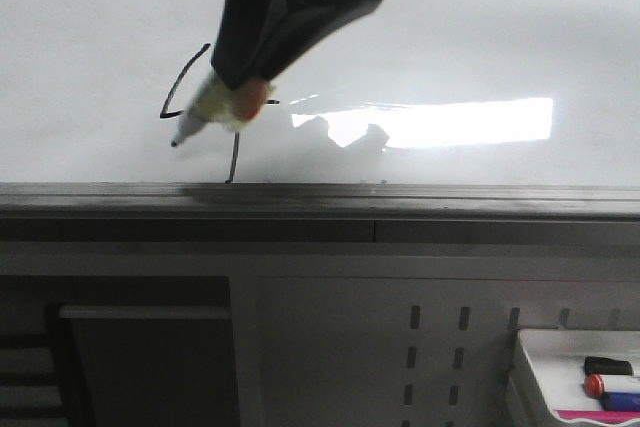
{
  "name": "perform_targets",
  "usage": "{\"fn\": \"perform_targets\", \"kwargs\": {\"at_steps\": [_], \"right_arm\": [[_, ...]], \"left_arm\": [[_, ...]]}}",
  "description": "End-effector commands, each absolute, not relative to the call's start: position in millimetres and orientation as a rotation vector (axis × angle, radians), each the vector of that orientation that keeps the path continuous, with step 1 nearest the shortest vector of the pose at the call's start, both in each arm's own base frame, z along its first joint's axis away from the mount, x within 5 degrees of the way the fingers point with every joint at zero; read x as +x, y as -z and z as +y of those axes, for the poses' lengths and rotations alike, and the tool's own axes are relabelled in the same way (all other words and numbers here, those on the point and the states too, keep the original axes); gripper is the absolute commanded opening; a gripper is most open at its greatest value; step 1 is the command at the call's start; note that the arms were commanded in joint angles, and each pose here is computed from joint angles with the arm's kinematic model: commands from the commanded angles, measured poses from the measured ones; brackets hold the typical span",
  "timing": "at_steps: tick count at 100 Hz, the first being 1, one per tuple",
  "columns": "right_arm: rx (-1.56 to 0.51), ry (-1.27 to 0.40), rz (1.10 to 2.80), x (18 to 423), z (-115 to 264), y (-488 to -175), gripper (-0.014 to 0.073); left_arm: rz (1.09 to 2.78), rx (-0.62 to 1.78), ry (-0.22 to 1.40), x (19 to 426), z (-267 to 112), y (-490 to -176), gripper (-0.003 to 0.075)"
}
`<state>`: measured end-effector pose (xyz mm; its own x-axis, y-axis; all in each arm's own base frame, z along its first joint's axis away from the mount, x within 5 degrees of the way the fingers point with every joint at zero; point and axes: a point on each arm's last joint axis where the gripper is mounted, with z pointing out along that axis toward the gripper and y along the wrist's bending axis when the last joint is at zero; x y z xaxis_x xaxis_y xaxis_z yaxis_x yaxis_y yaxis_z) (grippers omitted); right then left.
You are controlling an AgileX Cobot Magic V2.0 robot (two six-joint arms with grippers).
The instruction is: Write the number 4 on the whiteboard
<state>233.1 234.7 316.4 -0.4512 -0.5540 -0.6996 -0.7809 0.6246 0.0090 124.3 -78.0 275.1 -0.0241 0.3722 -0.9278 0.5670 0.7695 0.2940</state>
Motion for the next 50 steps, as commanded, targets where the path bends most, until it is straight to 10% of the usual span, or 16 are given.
{"fn": "perform_targets", "kwargs": {"at_steps": [1,50], "right_arm": [[-0.997,-0.475,2.03,226,232,-358,-0.0064],[-1.22,-0.452,2.076,194,245,-373,-0.0064]], "left_arm": [[1.507,0.795,0.223,130,-91,-288,0.0471],[1.469,1.098,0.317,163,-148,-251,0.0298]]}}
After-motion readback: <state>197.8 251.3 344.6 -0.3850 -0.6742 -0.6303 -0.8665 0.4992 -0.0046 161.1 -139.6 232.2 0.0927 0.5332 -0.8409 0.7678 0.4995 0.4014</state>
